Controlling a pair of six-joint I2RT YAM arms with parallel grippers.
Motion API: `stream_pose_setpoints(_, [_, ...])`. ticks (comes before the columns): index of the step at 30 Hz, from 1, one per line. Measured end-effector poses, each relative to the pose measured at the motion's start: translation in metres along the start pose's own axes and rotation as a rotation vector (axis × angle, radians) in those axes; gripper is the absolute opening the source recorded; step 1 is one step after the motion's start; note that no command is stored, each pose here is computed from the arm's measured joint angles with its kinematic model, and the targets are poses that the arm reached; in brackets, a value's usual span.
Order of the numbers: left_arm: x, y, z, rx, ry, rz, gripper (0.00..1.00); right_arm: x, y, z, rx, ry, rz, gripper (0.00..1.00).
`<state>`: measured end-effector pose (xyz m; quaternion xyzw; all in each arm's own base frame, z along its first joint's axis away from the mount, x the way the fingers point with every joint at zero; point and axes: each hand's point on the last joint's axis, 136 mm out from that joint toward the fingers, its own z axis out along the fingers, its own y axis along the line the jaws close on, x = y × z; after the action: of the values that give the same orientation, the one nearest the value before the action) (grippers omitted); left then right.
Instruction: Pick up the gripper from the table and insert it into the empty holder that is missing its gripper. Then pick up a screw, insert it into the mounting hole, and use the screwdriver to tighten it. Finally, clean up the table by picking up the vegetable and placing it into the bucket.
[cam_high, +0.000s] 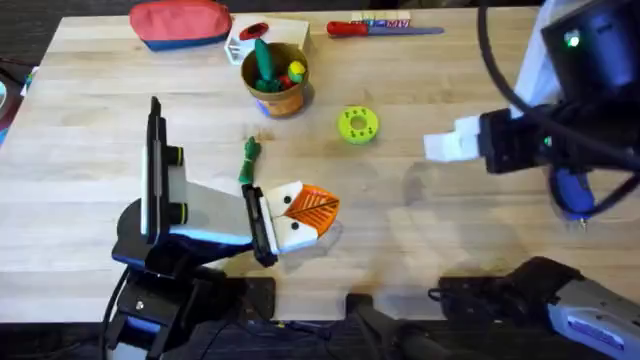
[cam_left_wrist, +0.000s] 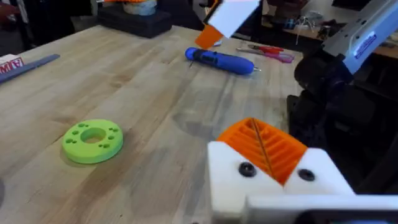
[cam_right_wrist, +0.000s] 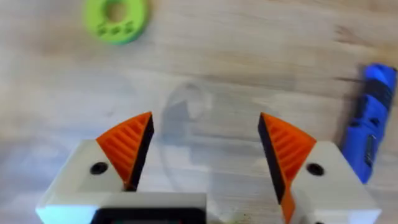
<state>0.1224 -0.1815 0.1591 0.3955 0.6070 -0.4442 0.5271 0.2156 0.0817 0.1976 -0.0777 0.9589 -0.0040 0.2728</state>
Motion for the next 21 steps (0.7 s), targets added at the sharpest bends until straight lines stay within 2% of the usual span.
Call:
stream_pose_setpoints(6, [0.000, 0.000, 0.000, 0.000, 0.000, 0.001, 0.006, -0.011, -0.062, 0.027, 0.111, 0.050, 0.202, 0.992])
stream_pose_setpoints(13, [0.000, 0.000, 0.000, 0.000, 0.000, 0.001, 0.006, 0.004, -0.143, 0.064, 0.220, 0.186, 0.362, 0.992])
stream_pose_setpoints(17, [0.000, 0.000, 0.000, 0.000, 0.000, 0.000, 0.006, 0.029, -0.177, 0.078, 0.245, 0.300, 0.355, 0.992])
stream_pose_setpoints(21, [0.000, 0.000, 0.000, 0.000, 0.000, 0.000, 0.006, 0.042, -0.198, 0.077, 0.247, 0.343, 0.276, 0.992])
